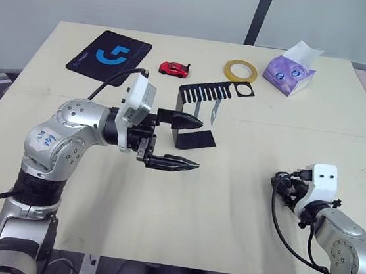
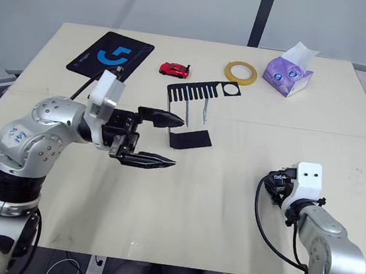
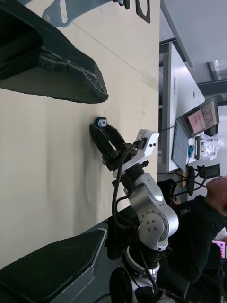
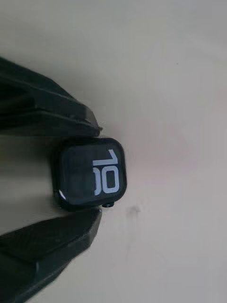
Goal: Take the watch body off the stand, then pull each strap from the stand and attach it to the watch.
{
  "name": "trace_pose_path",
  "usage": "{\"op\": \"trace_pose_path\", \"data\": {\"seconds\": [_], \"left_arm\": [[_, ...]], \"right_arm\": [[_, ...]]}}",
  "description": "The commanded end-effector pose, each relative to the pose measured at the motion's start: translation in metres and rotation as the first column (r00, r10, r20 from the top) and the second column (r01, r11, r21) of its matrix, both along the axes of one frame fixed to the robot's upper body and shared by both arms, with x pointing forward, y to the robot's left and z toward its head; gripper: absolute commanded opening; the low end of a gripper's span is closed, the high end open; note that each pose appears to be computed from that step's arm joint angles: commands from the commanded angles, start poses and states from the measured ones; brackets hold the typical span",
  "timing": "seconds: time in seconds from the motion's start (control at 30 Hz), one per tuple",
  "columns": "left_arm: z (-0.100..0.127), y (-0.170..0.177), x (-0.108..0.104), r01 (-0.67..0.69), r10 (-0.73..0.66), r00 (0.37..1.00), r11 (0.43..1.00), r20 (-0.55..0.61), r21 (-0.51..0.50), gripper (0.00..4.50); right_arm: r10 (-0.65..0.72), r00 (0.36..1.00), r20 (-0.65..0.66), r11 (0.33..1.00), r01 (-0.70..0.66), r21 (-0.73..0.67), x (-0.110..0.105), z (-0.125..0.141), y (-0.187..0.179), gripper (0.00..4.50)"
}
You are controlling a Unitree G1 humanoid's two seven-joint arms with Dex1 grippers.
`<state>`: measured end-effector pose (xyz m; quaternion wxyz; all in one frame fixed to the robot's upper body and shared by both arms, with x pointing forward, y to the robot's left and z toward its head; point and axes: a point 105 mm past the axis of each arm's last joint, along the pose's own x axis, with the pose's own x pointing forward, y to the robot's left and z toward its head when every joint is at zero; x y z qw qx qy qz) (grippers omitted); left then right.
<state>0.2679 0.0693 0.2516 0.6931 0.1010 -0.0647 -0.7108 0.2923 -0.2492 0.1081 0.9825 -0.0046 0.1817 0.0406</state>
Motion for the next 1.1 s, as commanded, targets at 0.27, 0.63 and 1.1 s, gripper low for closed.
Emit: {"op": "trace_pose_path", "data": {"seconds": [0.27,0.63,1.1], "left_arm": [[-0.037,0.065,0.003,-0.259,0.268,0.958,0.961,-0.105,0.094,4.50],[-0.072,0.209,0.014,-0.716,0.743,0.654,0.668,-0.141,0.201,4.50],[-0.062,0.151,0.029,-0.704,0.708,0.702,0.706,-0.070,0.082,4.50]], "right_arm": [[0.149,0.988,0.040,0.976,-0.141,-0.167,-0.059,0.047,-0.028,4.42],[0.202,0.978,-0.055,0.965,-0.209,-0.161,-0.142,0.062,-0.095,4.42],[0.262,0.962,0.078,0.950,-0.243,-0.197,-0.119,0.077,-0.079,4.42]]}}
